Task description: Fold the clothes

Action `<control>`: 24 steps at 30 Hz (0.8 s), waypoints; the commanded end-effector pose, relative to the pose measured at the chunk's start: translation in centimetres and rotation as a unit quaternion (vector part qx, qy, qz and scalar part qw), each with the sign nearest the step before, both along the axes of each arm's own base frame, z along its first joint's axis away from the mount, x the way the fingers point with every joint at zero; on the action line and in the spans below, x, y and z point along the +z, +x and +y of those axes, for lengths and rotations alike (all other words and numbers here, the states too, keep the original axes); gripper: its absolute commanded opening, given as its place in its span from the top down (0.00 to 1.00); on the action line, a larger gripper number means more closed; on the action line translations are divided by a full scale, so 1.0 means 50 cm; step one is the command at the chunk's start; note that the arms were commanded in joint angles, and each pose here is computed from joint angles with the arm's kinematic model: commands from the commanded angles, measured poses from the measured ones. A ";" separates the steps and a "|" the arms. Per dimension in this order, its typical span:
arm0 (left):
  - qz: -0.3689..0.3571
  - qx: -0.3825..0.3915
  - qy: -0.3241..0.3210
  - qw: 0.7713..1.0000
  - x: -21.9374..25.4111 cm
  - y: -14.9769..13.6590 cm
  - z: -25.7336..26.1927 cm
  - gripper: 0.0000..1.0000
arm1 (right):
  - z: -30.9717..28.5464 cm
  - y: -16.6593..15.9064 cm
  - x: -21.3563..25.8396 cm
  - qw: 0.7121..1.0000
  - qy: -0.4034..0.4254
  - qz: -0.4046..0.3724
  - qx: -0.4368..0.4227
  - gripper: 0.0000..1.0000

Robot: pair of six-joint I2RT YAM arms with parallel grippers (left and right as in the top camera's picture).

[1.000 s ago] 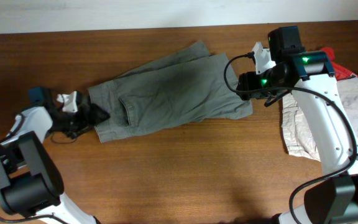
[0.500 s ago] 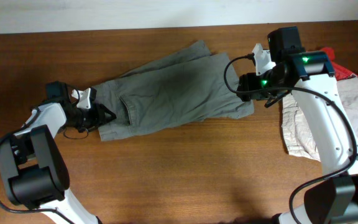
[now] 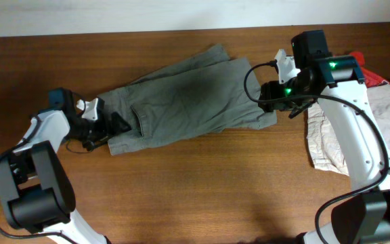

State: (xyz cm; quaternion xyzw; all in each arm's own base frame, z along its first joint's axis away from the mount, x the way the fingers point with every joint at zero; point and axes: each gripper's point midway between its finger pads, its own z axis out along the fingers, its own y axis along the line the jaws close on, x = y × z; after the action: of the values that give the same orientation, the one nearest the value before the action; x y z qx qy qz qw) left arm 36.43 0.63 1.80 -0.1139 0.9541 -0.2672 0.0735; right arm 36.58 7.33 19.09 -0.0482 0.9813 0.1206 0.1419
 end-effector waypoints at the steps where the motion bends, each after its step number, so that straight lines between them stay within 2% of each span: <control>1: 0.051 -0.005 0.039 0.998 -0.073 -0.063 0.060 0.01 | 0.003 -0.004 -0.001 1.000 0.003 0.005 -0.001 0.38; 3: 0.020 -0.024 0.013 0.999 -0.062 -0.059 0.065 0.01 | 0.003 -0.004 -0.001 1.000 0.003 0.005 -0.001 0.38; 7: 0.005 -0.025 -0.001 1.000 -0.064 -0.067 0.091 0.01 | 0.003 -0.003 0.000 1.000 0.003 0.004 -0.001 0.39; 9: -0.010 -0.050 -0.030 0.998 -0.067 -0.069 0.072 0.01 | 0.003 -0.002 0.000 1.000 0.003 0.003 -0.001 0.38; 18: 0.015 -0.105 -0.090 0.990 -0.138 -0.078 -0.031 0.01 | 0.003 -0.004 -0.001 1.000 0.003 0.005 -0.001 0.39; 24: 0.013 -0.115 -0.092 0.989 -0.143 -0.075 -0.047 0.01 | 0.002 -0.004 -0.001 1.000 0.003 0.005 -0.001 0.39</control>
State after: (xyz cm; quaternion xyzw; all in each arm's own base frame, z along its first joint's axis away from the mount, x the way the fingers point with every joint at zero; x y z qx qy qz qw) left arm 37.70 -1.90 2.23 0.0079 0.8964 -0.4201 0.1414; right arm 36.40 7.32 19.02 -0.0478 0.9819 0.1204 0.1380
